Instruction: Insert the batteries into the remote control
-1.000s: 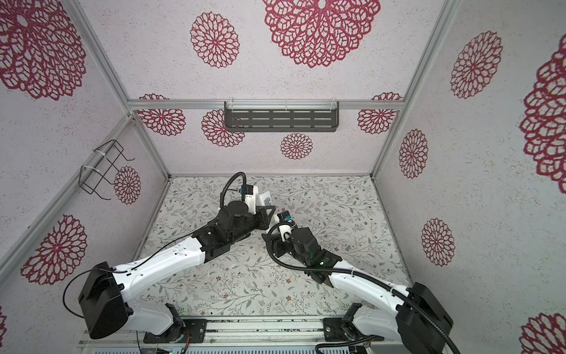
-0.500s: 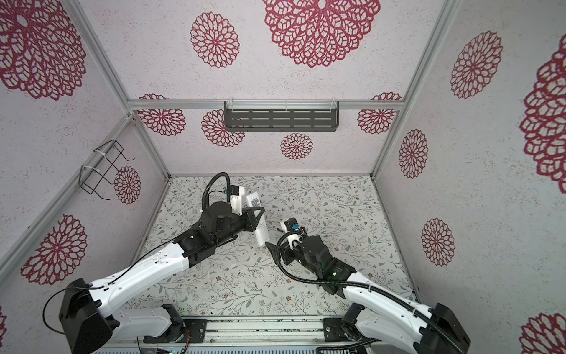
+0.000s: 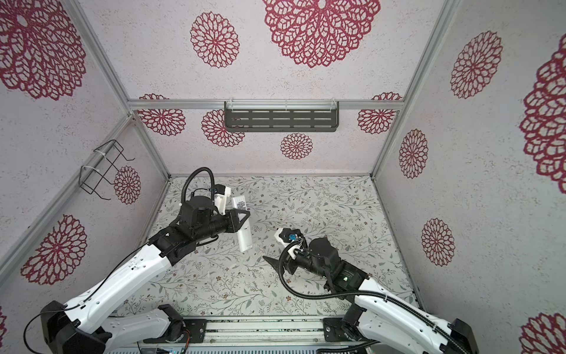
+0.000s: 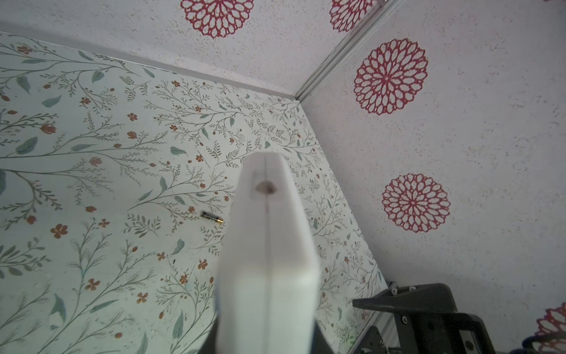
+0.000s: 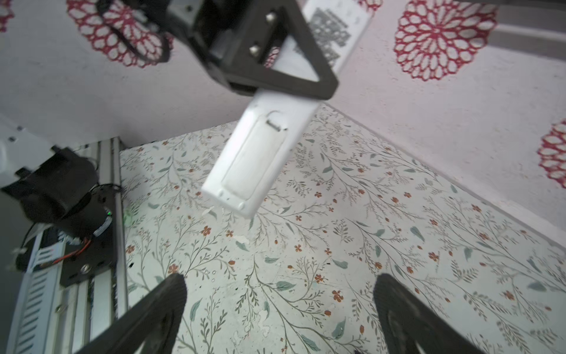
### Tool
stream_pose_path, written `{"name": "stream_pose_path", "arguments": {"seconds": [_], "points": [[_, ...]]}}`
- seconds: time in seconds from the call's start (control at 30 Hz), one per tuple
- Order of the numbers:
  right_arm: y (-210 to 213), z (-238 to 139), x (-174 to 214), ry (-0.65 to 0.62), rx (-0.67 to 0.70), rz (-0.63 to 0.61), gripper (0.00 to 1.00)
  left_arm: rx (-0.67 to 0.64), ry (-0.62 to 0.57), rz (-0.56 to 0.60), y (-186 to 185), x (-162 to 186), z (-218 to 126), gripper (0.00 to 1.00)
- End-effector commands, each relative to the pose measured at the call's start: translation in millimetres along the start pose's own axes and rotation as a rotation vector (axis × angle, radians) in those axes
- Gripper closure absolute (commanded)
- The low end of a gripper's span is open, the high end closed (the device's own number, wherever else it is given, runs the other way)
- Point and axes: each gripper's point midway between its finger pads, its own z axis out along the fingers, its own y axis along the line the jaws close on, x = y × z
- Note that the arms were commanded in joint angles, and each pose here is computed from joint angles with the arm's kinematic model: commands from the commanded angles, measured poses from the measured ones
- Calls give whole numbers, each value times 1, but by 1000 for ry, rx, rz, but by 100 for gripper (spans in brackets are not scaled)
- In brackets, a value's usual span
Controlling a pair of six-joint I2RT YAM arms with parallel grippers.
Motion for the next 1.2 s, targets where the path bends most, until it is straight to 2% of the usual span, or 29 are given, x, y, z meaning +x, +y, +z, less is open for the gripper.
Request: {"name": "stream_pose_path", "arguments": {"seconds": [0.0, 0.1, 0.3, 0.47, 0.6, 0.93, 1.17], "points": [[29, 5, -10, -46, -166, -172, 2, 120, 129, 98, -11, 23, -1, 94], [34, 11, -9, -66, -195, -234, 1, 123, 176, 124, -6, 34, 2, 94], [38, 13, -20, -112, -219, -336, 1, 167, 260, 82, 0, 51, 18, 94], [41, 16, -25, -124, -229, -344, 4, 175, 309, 37, 7, 61, 29, 96], [42, 25, -23, -134, -238, -349, 4, 228, 298, 0, 6, 60, 34, 96], [41, 53, -14, -99, -258, -363, 7, 271, 336, -30, 8, 72, 45, 96], [41, 58, -7, -81, -264, -363, 10, 288, 325, -53, 8, 71, 50, 96]]}}
